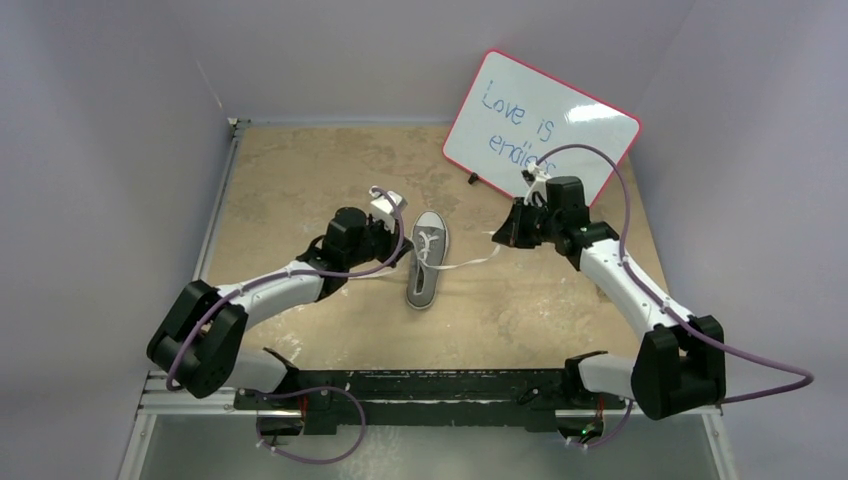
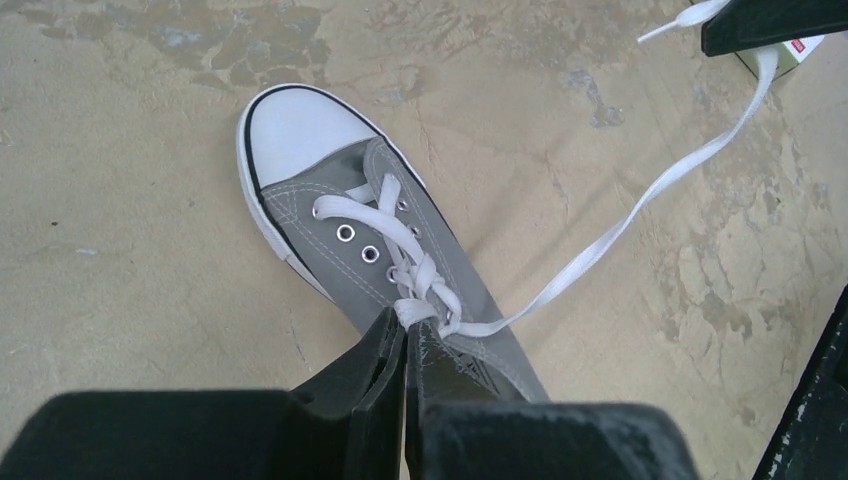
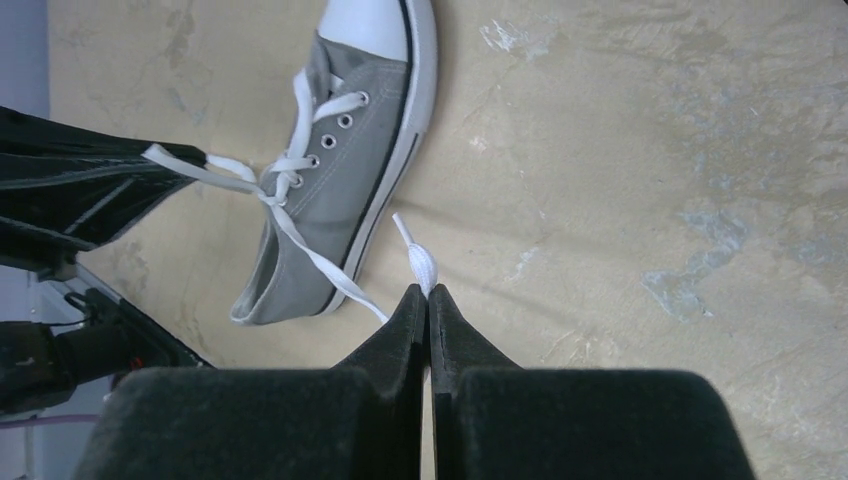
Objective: Tie the shoes
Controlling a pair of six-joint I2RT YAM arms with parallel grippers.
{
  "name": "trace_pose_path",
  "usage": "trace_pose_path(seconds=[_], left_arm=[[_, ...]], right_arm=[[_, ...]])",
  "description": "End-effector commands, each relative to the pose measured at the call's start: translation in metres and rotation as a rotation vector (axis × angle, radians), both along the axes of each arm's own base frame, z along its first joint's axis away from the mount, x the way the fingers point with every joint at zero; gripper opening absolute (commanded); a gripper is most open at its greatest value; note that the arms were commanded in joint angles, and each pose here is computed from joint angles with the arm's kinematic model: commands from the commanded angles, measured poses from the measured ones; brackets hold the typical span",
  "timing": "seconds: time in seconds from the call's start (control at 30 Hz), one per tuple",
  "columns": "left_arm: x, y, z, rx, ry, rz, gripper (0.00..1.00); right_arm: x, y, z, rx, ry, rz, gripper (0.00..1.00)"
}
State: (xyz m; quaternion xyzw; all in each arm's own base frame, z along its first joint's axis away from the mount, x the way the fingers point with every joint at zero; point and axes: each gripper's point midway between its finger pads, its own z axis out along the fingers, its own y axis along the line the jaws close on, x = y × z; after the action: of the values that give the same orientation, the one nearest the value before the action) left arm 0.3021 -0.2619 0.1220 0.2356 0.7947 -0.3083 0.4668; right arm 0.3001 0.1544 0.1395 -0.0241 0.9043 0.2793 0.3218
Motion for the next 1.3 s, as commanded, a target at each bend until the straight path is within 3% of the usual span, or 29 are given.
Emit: trace_pose_path(seconds=[0.0, 0.23, 0.43, 0.7, 1.0, 1.27], left_arm=[[0.020, -0.014, 0.037, -0.072, -0.093, 0.000, 0.00], [0.026, -0.028, 0.043, -0.068, -0.111, -0.050, 0.00], [0.009, -0.030, 0.035, -0.048, -0.081, -0.120, 0.00], [-0.004, -0.040, 0.023, -0.070, -0.078, -0.196, 0.00], [0.003, -0.054, 0.023, -0.113, -0.098, -0.225, 0.00], [-0.004, -0.043, 0.019, -0.097, -0.134, -0.201, 0.00]], right_arm=[[0.016, 0.017, 0.041, 0.103, -0.051, 0.020, 0.00], [0.034, 0.023, 0.054, 0.162, -0.025, -0.046, 0.00], [0.050, 0.018, 0.056, 0.140, -0.043, -0.103, 0.00], [0.090, 0.035, 0.058, 0.127, -0.081, 0.002, 0.00], [0.138, 0.119, 0.055, 0.207, -0.022, 0.268, 0.00], [0.089, 0.226, 0.032, 0.293, 0.130, 0.527, 0.00]])
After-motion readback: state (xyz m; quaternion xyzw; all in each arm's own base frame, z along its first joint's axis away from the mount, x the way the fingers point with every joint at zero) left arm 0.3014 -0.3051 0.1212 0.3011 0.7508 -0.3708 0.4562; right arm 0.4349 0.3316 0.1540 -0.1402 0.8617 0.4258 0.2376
